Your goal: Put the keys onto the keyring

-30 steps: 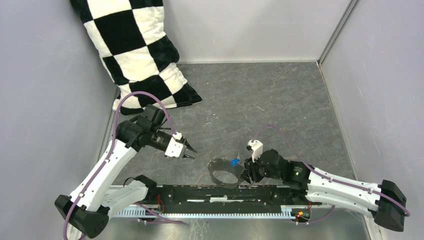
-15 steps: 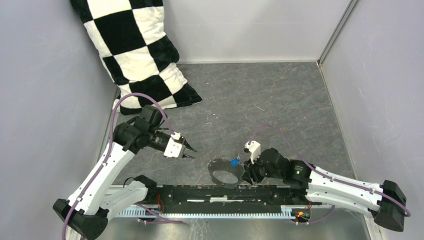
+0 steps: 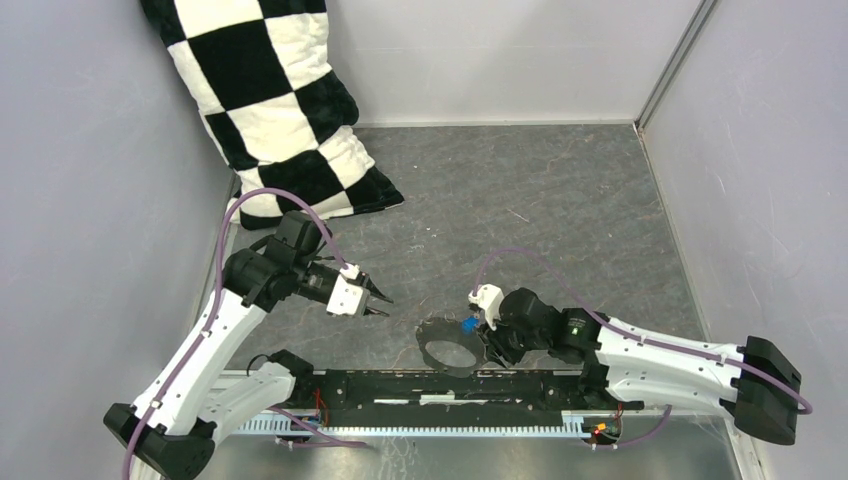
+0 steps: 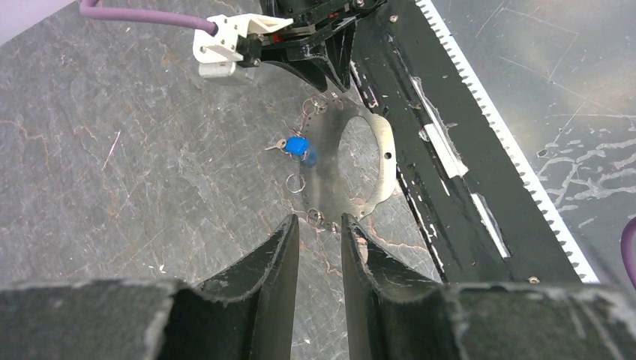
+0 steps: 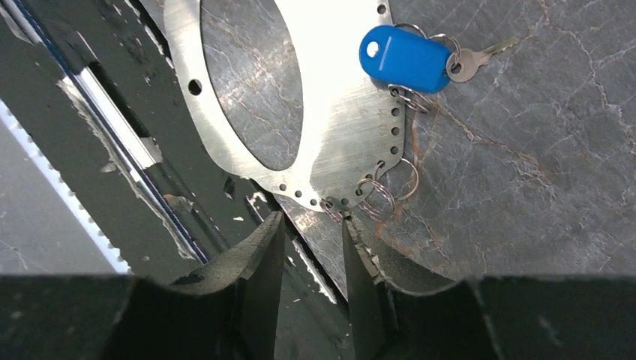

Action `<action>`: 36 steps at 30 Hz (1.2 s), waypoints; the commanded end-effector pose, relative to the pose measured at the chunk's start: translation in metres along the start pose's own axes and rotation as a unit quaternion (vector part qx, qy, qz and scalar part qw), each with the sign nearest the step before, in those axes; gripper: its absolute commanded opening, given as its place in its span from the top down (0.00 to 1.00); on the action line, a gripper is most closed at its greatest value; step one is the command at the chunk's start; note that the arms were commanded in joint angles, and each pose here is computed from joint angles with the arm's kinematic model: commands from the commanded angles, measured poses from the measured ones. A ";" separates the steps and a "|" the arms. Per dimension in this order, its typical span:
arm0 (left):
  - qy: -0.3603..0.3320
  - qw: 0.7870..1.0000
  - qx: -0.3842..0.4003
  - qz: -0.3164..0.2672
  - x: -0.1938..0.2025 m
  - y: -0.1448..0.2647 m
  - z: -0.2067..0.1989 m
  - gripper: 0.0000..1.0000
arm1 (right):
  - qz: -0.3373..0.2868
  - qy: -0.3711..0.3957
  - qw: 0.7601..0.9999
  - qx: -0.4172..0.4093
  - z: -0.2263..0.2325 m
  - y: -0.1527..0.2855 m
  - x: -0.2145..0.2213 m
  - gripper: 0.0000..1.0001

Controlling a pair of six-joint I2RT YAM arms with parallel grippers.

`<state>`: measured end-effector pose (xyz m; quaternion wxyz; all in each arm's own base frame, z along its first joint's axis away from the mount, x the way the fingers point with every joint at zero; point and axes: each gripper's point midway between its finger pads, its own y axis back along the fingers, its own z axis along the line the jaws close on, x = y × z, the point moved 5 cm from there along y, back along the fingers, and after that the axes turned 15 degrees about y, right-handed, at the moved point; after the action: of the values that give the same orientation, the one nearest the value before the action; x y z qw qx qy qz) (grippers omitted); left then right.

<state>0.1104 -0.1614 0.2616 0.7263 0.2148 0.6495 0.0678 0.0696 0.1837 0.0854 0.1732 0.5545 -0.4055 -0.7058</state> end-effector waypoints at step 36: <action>0.010 1.000 -0.007 -0.021 -0.007 0.001 -0.002 0.66 | -0.017 0.007 1.000 0.004 -0.002 -0.008 0.008 0.98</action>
<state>0.1100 -0.1615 0.2630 0.7290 0.2043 0.6496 0.0690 0.0625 0.1689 0.0579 0.2036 0.5395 -0.4257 -0.6973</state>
